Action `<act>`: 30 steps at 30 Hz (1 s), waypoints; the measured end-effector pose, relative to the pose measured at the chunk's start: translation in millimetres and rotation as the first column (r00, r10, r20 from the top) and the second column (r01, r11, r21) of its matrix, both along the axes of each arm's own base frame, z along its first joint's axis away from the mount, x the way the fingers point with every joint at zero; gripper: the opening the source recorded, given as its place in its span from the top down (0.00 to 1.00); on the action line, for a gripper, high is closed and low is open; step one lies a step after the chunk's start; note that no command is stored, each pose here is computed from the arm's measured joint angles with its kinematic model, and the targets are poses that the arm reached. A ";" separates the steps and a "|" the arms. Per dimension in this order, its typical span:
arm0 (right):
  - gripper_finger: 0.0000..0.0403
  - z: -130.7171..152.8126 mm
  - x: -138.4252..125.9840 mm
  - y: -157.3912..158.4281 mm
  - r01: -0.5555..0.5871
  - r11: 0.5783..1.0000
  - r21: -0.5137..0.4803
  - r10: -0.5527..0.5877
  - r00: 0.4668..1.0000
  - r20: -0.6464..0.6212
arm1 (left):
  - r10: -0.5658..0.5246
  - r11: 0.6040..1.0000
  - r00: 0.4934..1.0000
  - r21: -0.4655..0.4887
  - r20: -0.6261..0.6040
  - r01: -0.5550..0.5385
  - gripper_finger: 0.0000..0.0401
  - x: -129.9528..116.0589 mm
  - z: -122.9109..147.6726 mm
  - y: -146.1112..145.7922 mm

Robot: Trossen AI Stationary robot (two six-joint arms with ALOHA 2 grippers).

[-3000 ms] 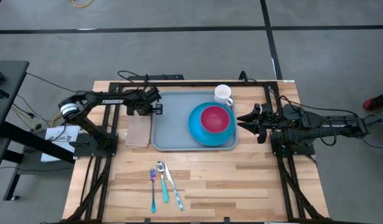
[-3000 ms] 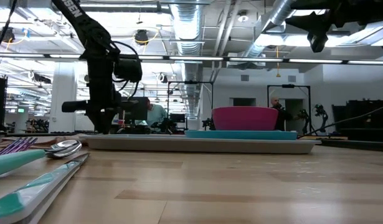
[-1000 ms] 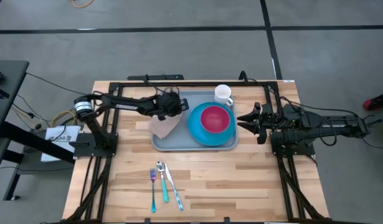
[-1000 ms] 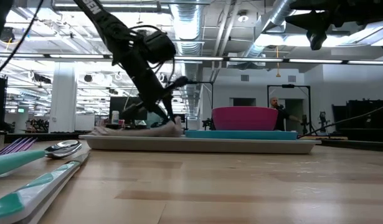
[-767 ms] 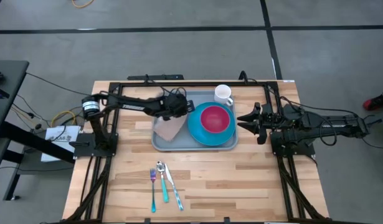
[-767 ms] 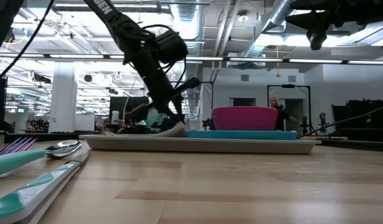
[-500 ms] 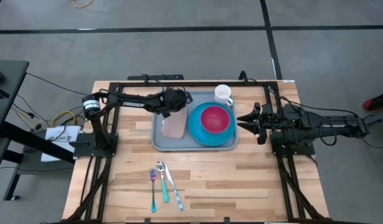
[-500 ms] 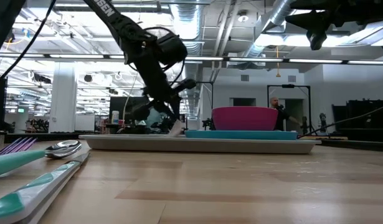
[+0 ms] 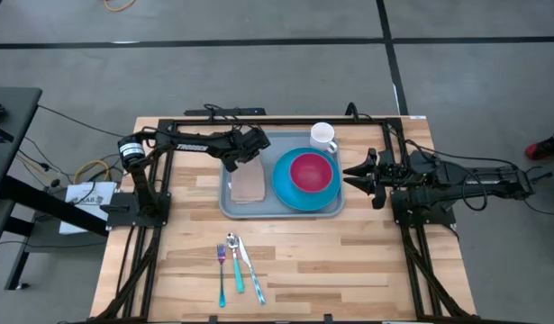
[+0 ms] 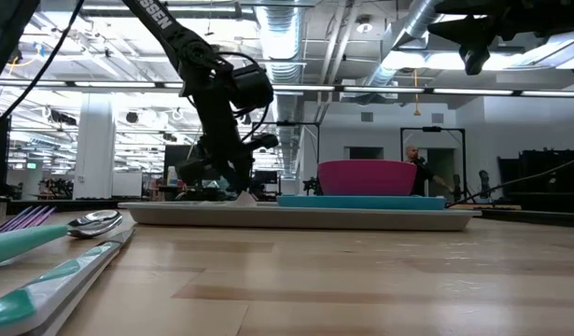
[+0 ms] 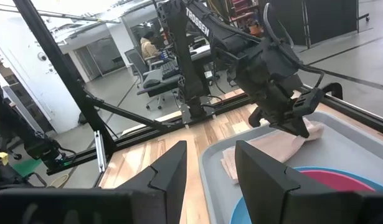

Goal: Set up tray
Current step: Put the gray napkin on the left of the blue tray, then put the blue fork on the gray napkin on the blue tray

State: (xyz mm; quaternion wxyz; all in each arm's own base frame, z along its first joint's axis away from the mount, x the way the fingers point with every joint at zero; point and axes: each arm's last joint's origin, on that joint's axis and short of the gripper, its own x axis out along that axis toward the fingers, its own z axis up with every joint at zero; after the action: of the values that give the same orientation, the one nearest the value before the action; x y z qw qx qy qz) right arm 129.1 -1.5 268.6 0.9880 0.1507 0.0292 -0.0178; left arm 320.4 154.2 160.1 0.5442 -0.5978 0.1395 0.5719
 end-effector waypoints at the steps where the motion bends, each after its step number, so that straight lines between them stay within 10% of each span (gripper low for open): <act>1: 0.69 0.0 0.1 0.0 0.000 1.000 0.000 0.000 1.000 0.000 | -0.009 1.000 1.000 -0.003 -0.001 0.009 1.00 -0.1 -0.1 0.3; 21: 0.69 -0.2 0.0 -0.1 0.004 1.000 0.002 -0.004 1.000 -0.002 | -0.180 0.982 0.983 0.067 0.024 0.178 0.72 6.8 8.3 0.4; 30: 0.69 -1.5 -10.3 0.0 0.005 1.000 0.018 -0.005 1.000 -0.022 | -0.381 0.873 0.921 0.362 0.086 0.328 0.68 -9.2 97.3 -27.2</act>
State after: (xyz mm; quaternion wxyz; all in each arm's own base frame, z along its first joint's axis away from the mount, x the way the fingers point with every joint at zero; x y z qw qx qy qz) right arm 118.8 -1.5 267.0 0.9862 0.1593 0.0398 -0.0216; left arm 311.1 127.0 257.4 0.7441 -0.5011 0.1034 0.4296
